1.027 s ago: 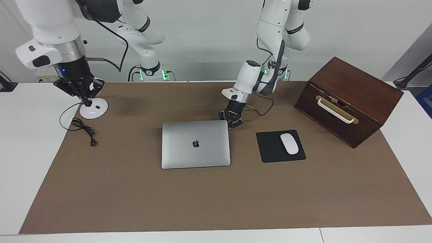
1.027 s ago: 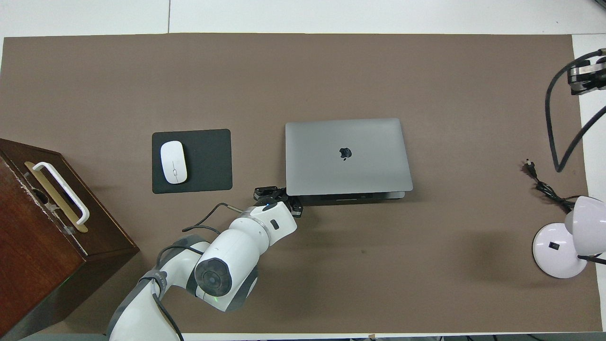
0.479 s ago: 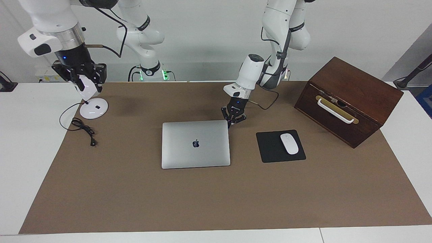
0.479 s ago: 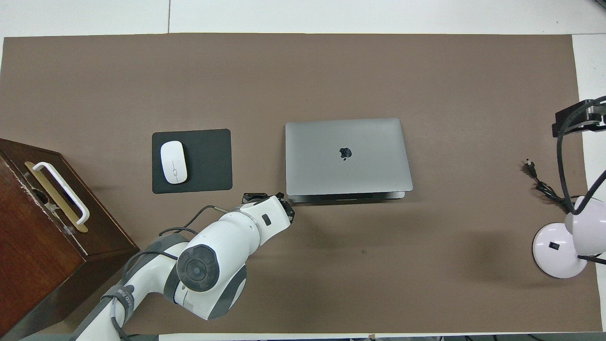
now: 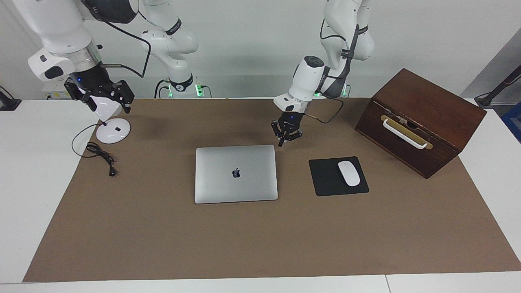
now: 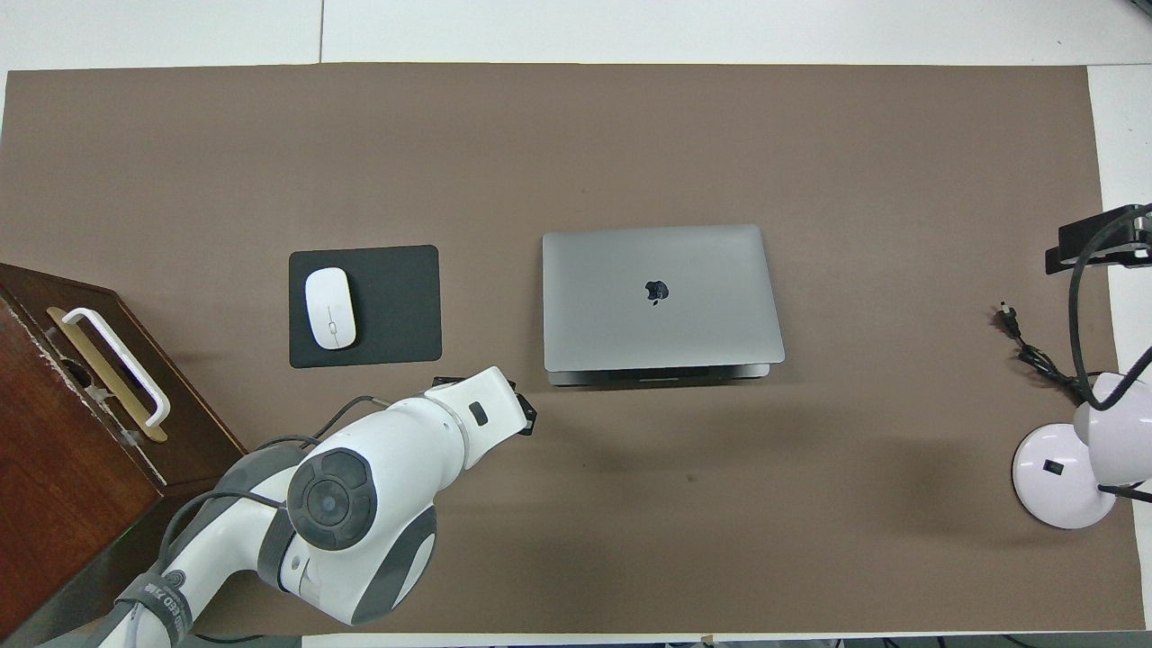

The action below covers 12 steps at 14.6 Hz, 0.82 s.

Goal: Close laptop with both arms

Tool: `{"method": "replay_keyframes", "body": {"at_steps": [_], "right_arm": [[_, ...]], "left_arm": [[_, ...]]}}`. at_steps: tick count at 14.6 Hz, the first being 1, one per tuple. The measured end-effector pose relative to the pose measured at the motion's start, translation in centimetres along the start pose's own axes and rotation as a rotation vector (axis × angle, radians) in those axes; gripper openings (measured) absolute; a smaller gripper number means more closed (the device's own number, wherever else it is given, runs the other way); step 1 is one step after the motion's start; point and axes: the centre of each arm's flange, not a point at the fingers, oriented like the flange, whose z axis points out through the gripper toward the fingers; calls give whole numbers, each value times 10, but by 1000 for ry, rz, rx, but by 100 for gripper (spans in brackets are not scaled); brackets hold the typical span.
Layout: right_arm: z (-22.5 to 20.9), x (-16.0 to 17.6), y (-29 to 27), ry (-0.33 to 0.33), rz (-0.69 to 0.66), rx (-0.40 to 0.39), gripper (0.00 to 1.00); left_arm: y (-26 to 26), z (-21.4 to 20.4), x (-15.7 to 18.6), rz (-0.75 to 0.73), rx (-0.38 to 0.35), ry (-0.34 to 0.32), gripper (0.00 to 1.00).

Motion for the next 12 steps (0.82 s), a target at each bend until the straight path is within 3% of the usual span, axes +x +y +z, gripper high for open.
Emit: {"method": "replay_keyframes", "body": {"at_steps": [6,12], "right_arm": [[5,-1,-9,-11,9,0,100],[6,-1,-6,-12,14,0,100]], "left_arm": [[-30,-24,15,-64,13,-13,1],[-75,-110,47,-154,26,-45,1]]}}
